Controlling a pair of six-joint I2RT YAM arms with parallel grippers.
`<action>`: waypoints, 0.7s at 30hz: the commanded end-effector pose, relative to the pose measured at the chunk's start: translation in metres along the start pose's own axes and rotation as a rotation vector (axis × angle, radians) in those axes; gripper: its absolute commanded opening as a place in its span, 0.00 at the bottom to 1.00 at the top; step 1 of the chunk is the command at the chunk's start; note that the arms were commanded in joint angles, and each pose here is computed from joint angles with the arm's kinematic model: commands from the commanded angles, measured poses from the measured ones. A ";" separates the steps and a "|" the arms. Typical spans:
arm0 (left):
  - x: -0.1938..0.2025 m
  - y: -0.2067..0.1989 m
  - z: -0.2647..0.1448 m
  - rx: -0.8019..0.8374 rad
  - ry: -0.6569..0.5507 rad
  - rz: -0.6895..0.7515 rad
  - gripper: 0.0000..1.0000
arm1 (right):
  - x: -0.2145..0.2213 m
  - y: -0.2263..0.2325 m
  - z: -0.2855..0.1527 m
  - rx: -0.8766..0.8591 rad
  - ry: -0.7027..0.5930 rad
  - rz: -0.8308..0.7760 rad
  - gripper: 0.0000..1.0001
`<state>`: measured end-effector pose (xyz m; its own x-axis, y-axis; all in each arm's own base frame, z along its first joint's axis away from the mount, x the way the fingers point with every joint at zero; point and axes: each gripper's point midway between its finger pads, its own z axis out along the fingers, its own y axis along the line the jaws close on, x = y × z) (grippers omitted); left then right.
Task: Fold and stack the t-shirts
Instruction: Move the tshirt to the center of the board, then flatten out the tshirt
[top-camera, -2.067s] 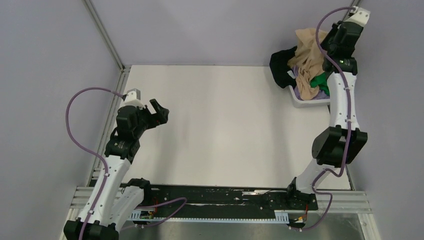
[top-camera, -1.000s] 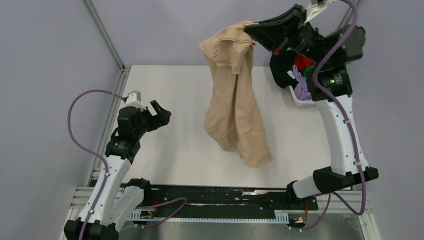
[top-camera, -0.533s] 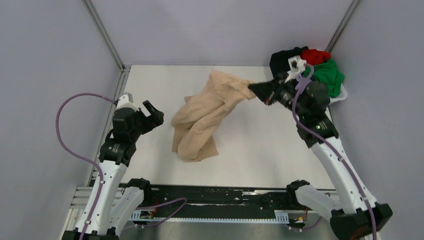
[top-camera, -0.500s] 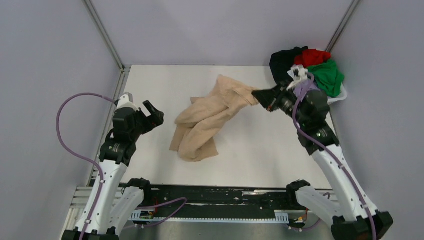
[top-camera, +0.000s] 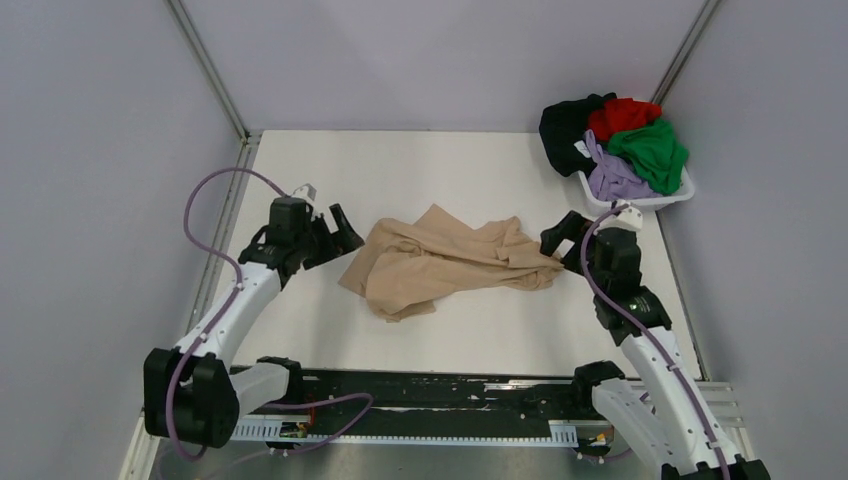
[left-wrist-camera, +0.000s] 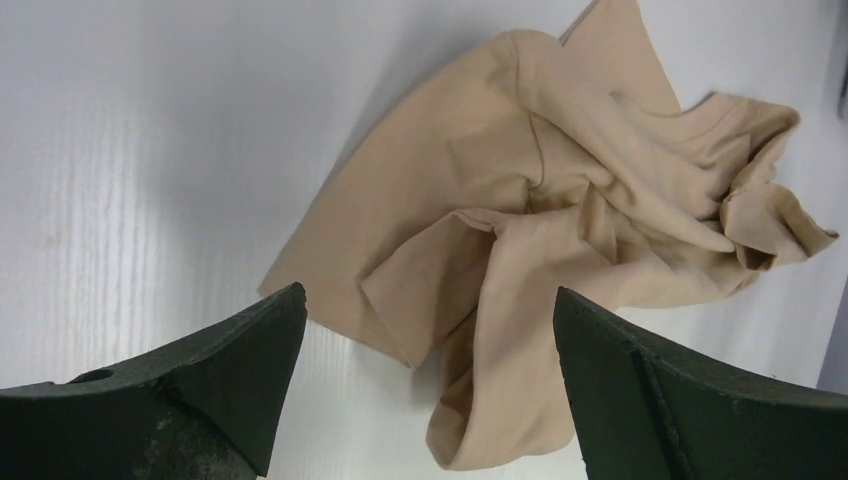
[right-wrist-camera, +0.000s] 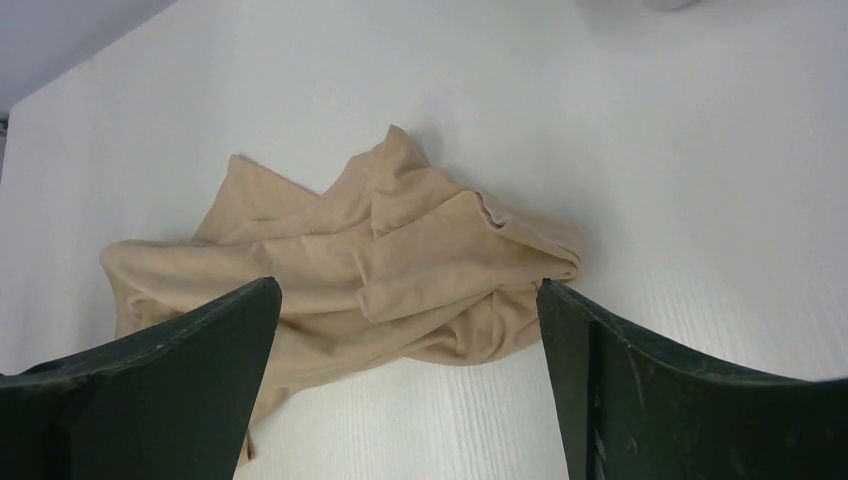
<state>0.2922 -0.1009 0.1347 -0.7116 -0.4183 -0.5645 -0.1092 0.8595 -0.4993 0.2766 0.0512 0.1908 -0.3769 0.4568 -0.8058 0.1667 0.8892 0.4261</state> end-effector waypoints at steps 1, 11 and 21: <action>-0.016 -0.044 0.019 0.145 0.008 0.163 1.00 | -0.006 0.034 0.009 -0.151 0.053 -0.108 1.00; -0.014 -0.059 0.099 0.145 0.172 0.358 1.00 | 0.015 0.051 0.072 -0.163 0.240 -0.178 1.00; 0.000 -0.059 0.150 0.138 0.289 0.459 1.00 | 0.031 0.038 0.149 -0.030 0.321 -0.193 1.00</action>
<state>0.3889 -0.1844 0.0619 -0.8538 0.0313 -0.5196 0.2556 0.8948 -0.3660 0.3742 0.1022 0.1173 -0.6981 0.2463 -0.6723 0.0360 0.9498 0.3106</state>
